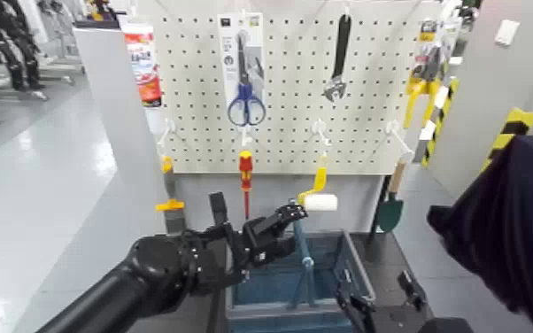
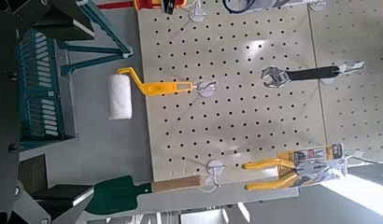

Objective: Grasp the handle of the crate.

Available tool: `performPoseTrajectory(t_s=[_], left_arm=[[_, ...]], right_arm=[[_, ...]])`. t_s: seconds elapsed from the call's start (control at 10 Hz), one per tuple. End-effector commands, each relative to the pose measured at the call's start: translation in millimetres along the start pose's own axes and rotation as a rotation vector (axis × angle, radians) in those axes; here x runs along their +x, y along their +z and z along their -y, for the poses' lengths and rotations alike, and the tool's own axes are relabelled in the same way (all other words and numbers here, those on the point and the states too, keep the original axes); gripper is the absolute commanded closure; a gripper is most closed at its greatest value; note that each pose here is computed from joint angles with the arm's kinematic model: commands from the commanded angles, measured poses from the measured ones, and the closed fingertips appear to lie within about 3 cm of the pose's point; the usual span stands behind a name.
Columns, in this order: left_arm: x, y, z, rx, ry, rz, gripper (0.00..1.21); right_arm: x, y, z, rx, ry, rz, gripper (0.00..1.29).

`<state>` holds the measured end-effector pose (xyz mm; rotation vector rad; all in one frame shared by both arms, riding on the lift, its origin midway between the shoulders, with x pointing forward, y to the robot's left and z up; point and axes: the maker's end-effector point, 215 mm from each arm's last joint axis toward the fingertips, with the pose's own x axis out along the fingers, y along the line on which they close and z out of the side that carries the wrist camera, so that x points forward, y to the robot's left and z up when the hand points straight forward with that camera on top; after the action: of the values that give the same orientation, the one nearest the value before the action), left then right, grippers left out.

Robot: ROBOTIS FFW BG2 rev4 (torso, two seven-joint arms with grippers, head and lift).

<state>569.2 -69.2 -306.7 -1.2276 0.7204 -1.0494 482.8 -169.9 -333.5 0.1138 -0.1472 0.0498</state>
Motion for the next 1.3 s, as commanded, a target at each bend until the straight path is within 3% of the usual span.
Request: performPoseTrajectory(t_s=[0.1,0.4,0.5,0.6,0.7,0.9,1.3], left_arm=[[6.6,-1.0,0.5,-0.019,-0.007,-0.004,0.10],[7.3,-0.9,-7.1,-0.038,0.005,0.000,0.12],[7.0,-0.9,-9.0,-0.044,0.008,0.002,0.28],[7.3,0.1,-9.3,-0.052,0.009,0.003,0.65],[8.0,-0.8,-9.2,-0.057,0.010,-0.003,0.89],[8.7,-1.6,-9.8,-0.059,0.009,-0.004,1.03],[7.1,-2.9,-15.3,-0.065,0.017,-0.001,1.12]], right_arm=[[1.5,3.3,-2.5,0.004,0.007,0.012,0.14],[2.6,5.3,-2.6,0.005,0.009,0.017,0.14],[2.9,5.5,-3.4,0.005,0.010,0.019,0.14],[3.1,4.9,-4.2,0.006,0.011,0.019,0.14],[3.0,5.2,-4.6,0.007,0.013,0.020,0.14],[3.4,5.4,-5.3,0.009,0.014,0.021,0.14],[2.9,6.3,-3.3,0.009,0.010,0.024,0.14]])
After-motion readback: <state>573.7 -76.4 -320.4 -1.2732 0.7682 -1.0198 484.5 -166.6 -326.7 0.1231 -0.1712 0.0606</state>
